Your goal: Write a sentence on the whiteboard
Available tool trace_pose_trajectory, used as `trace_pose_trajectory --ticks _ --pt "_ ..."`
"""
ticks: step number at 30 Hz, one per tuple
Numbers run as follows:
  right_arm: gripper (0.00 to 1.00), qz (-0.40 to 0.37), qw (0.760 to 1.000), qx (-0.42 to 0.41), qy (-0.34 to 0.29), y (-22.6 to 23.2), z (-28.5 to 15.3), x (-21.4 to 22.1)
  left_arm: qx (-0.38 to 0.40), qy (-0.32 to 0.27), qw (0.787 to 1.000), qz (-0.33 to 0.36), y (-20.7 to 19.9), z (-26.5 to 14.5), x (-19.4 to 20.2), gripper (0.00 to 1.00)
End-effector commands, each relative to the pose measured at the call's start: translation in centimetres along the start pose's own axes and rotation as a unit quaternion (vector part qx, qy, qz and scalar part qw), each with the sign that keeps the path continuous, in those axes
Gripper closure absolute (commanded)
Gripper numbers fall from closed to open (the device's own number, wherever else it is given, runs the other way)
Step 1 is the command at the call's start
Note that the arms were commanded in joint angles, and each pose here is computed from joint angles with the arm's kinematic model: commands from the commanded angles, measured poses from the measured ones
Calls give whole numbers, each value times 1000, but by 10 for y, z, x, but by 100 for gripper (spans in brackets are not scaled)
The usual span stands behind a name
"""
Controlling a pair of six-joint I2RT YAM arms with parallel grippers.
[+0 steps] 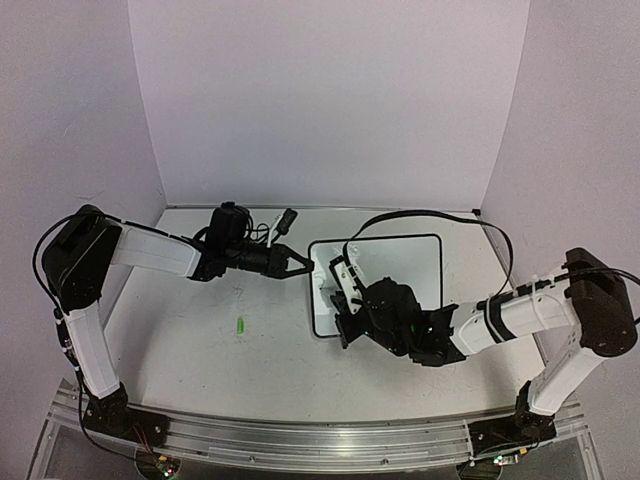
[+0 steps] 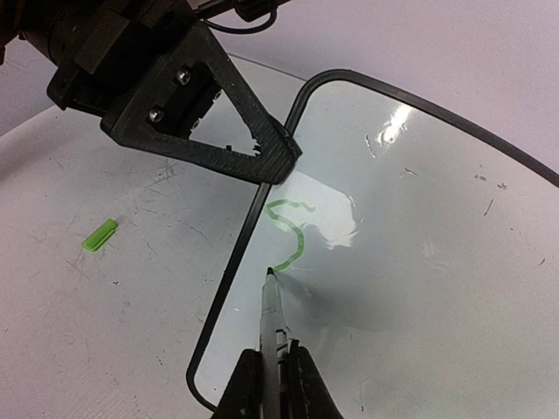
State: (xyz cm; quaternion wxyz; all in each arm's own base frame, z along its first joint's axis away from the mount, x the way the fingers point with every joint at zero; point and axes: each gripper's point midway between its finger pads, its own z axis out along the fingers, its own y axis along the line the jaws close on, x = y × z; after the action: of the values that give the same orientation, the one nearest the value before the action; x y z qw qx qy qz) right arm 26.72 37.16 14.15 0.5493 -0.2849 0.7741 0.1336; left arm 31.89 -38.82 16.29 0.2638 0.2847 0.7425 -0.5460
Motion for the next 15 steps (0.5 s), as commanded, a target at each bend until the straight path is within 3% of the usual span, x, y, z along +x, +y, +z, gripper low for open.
trace_pose_trajectory --ticks 1,15 --pt "100 1 1000 14 -3 -3 7 -6 26 -6 1000 9 -17 -6 -8 100" --pt "100 -3 1000 16 -8 1 15 -13 27 -7 1000 10 -19 -7 -9 100"
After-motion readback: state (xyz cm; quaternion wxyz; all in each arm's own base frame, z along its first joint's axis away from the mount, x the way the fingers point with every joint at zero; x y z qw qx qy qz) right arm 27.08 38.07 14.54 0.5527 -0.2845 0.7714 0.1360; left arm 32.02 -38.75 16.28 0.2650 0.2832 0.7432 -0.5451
